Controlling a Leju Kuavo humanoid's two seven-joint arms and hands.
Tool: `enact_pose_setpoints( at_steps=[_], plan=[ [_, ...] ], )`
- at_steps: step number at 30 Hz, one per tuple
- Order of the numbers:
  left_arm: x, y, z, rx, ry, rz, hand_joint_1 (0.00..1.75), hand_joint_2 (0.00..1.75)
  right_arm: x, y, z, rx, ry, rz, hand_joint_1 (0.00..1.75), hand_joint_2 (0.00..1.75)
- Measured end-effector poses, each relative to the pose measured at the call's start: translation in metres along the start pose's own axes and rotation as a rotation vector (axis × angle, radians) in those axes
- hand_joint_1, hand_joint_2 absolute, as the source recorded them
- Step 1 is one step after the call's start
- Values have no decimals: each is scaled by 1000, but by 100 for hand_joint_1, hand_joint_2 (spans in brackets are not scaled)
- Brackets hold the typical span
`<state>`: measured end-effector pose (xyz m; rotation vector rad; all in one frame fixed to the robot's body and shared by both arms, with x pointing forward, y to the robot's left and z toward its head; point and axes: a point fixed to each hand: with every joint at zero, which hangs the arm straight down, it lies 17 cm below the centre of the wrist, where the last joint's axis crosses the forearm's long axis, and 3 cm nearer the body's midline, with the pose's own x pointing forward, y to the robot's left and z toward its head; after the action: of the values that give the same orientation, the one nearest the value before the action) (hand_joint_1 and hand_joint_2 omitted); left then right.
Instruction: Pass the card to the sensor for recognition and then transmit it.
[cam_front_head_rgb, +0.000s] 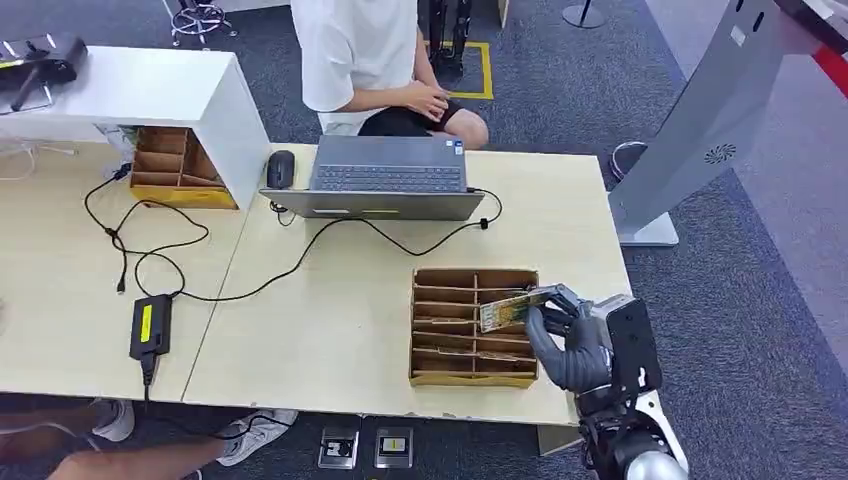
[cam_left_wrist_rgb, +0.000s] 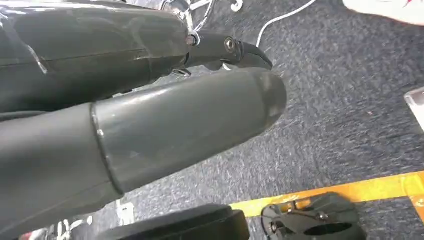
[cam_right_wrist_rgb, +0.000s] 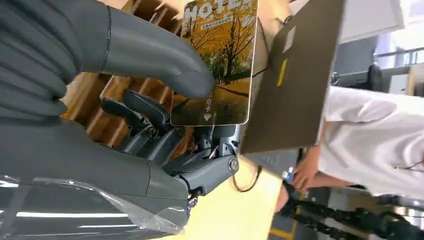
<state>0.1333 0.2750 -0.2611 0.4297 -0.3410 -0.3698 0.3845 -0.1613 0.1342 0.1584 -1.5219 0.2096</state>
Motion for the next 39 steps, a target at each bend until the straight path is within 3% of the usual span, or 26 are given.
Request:
enact_pose_setpoints(
  at_steps=[18, 39],
  plan=[
    [-2, -3, 2, -2, 32, 52, 0, 0, -57, -53, 22, -95, 229, 108, 175, 175],
    [0, -3, 1, -5, 17, 32, 0, 0, -85, -95, 48, -171, 396, 273, 175, 175]
  ],
)
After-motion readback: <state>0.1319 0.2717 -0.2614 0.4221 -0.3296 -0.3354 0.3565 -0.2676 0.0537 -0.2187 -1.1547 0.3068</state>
